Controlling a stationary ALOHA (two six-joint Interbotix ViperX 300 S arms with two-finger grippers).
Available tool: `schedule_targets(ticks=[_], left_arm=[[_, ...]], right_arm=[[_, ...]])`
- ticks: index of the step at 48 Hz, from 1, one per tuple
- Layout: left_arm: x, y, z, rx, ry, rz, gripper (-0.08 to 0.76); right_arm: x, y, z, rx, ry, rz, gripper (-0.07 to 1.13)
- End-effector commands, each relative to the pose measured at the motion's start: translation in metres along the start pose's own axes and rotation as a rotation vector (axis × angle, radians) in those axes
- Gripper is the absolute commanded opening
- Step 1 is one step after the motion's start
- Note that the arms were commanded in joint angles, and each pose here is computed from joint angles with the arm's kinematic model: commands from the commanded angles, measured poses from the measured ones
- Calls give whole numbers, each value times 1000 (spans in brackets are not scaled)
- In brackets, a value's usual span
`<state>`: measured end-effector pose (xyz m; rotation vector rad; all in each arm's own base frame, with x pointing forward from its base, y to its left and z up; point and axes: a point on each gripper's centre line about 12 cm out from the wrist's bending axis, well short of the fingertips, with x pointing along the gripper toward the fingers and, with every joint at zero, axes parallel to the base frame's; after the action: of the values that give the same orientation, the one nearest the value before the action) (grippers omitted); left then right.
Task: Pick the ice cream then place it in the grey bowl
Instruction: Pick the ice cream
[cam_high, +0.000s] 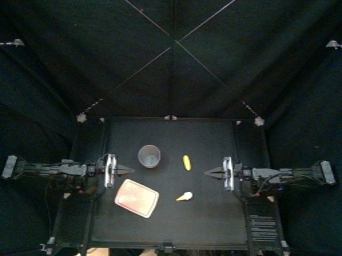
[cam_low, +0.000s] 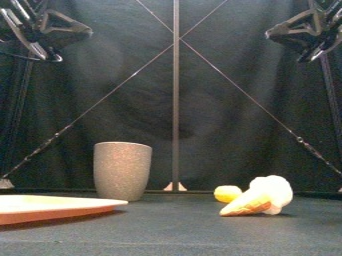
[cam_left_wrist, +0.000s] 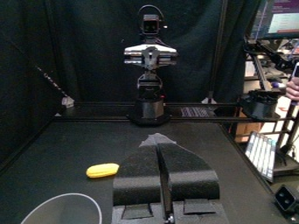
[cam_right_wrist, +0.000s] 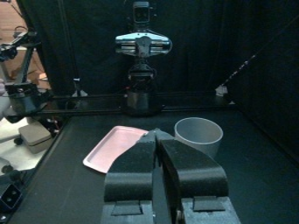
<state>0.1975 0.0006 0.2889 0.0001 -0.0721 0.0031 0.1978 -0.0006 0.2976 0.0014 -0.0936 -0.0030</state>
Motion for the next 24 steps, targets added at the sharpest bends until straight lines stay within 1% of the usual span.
schedule_targets(ticks=[1,6,10,14,20,24], left_arm=[[1,5,4,31,-15,26,-62],[0,8,4,39,-18,37,-46],[-1,8,5,42,-22,37,-35],[-1,8,6,42,-24,37,-35],[-2,8,5,42,-22,37,-35],[-2,8,3,41,-16,37,-35]], right_arm=[[4,0,-3,14,23,-1,97],[10,1,-6,55,52,-1,30],[18,2,-8,84,92,0,30],[25,10,-17,82,155,36,34],[34,28,-42,86,284,101,77],[39,39,-57,97,349,138,156]])
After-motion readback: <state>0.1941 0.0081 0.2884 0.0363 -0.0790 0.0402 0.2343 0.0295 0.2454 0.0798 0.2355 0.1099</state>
